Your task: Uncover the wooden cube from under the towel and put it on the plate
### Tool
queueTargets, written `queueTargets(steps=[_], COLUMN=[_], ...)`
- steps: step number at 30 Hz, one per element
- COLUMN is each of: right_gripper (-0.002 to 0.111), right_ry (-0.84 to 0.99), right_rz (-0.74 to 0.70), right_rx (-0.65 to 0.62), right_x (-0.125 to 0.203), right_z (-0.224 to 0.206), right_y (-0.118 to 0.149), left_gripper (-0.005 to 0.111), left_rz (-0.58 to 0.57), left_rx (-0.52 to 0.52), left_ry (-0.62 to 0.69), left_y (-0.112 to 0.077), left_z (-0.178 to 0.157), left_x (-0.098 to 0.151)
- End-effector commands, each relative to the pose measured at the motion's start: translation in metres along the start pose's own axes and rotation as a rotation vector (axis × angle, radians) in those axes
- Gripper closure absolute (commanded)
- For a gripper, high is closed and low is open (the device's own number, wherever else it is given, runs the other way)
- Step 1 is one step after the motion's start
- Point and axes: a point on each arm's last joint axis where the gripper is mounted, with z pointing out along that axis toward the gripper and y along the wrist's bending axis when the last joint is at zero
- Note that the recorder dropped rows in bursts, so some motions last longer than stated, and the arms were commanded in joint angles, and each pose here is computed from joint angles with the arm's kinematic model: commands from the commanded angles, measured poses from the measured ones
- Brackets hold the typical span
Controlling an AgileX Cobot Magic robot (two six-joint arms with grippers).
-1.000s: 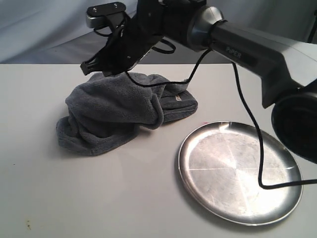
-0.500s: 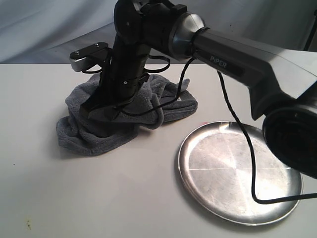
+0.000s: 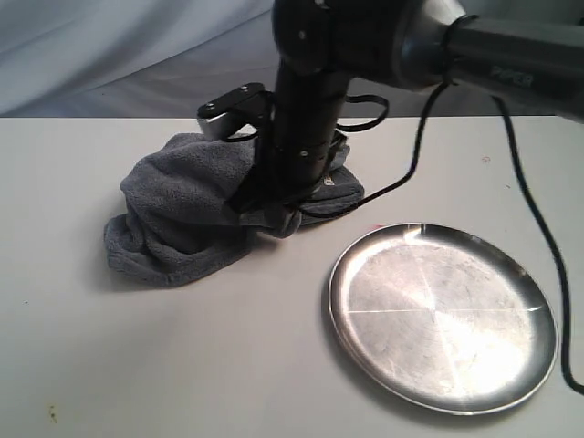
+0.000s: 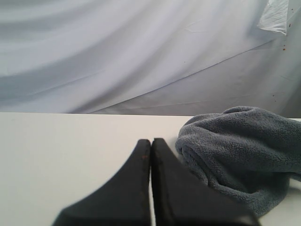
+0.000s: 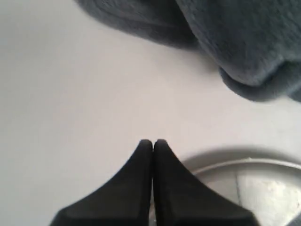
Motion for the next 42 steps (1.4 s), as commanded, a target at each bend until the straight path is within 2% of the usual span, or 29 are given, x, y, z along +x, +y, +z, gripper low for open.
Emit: queueTargets(steps=[1, 4, 6, 16, 27, 42], right_gripper=[0.108, 0.108, 0.108, 0.108, 0.108, 0.108], right_ry=[-0.041, -0.113, -0.174, -0.382, -0.501, -0.598], right_rz=[0.136, 0.249, 0.296, 0.313, 0.244, 0.204], right_rx=[0.037, 0.084, 0.097, 0.120, 0.074, 0.033], right_x=[0.032, 0.049, 0.049, 0.015, -0.043, -0.083], right_z=[-0.007, -0.007, -0.004, 0.001, 0.003, 0.012], right_y=[-0.048, -0.092, -0.108, -0.118, -0.097, -0.052], left_gripper=[0.105, 0.105, 0.105, 0.105, 0.105, 0.105], left_rz=[-0.002, 0.000, 0.000, -0.002, -0.002, -0.002], left_rx=[0.001, 0.001, 0.001, 0.001, 0.001, 0.001], left_ry=[0.001, 0.001, 0.001, 0.001, 0.001, 0.001], left_y=[0.000, 0.000, 0.000, 0.000, 0.000, 0.000], left_z=[0.000, 0.000, 0.000, 0.000, 0.000, 0.000], left_x=[0.001, 0.001, 0.001, 0.001, 0.001, 0.001])
